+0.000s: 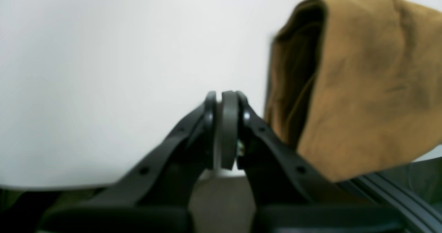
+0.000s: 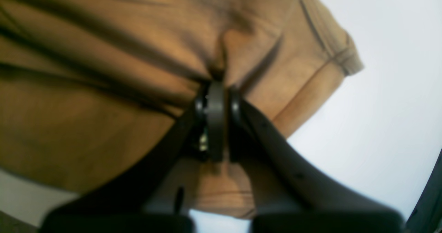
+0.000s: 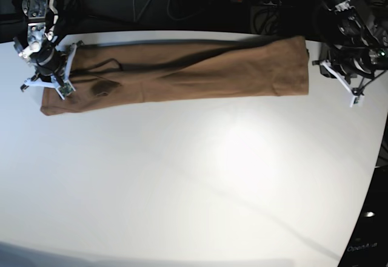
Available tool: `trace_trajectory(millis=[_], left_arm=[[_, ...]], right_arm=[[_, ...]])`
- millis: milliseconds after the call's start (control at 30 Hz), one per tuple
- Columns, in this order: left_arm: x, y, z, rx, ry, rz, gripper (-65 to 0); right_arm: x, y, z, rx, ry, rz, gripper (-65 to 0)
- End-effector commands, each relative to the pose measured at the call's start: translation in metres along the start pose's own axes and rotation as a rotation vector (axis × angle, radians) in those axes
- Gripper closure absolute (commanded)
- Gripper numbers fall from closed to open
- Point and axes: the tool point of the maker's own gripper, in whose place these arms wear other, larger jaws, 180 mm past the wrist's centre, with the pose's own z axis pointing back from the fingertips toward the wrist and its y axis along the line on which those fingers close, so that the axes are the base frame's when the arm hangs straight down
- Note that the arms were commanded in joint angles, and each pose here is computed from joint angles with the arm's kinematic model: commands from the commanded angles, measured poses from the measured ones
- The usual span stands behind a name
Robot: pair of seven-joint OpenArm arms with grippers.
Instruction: Fold the T-shirt properly
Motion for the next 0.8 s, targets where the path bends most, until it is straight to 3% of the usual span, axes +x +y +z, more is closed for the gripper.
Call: trace_trajectory(millis=[0, 300, 433, 633, 767], left_arm=[[0.011, 0.001, 0.009, 0.001, -0.048, -0.012, -2.8], [0.032, -0.037, 0.039, -0.15, -0.229, -0.065, -2.8], [0.027, -0.045, 0.029, -0.191, -0.203, -0.057, -2.8], [0.018, -0.071, 0.012, -0.249, -0.124, -0.136, -2.8], [0.013, -0.069, 0.005, -0.2, -0.073, -0.168, -2.8]], right_arm=[[-0.01, 0.019, -0.001, 0.071, 0.04, 0.017, -0.1], [-0.011, 0.019, -0.001, 0.072, 0.043, 0.017, -0.1], [-0.011, 0.019, -0.001, 0.072, 0.043, 0.017, -0.1], [-0.011, 0.019, -0.001, 0.072, 0.043, 0.017, -0.1], [-0.011, 0.019, -0.001, 0.072, 0.043, 0.017, -0.1]])
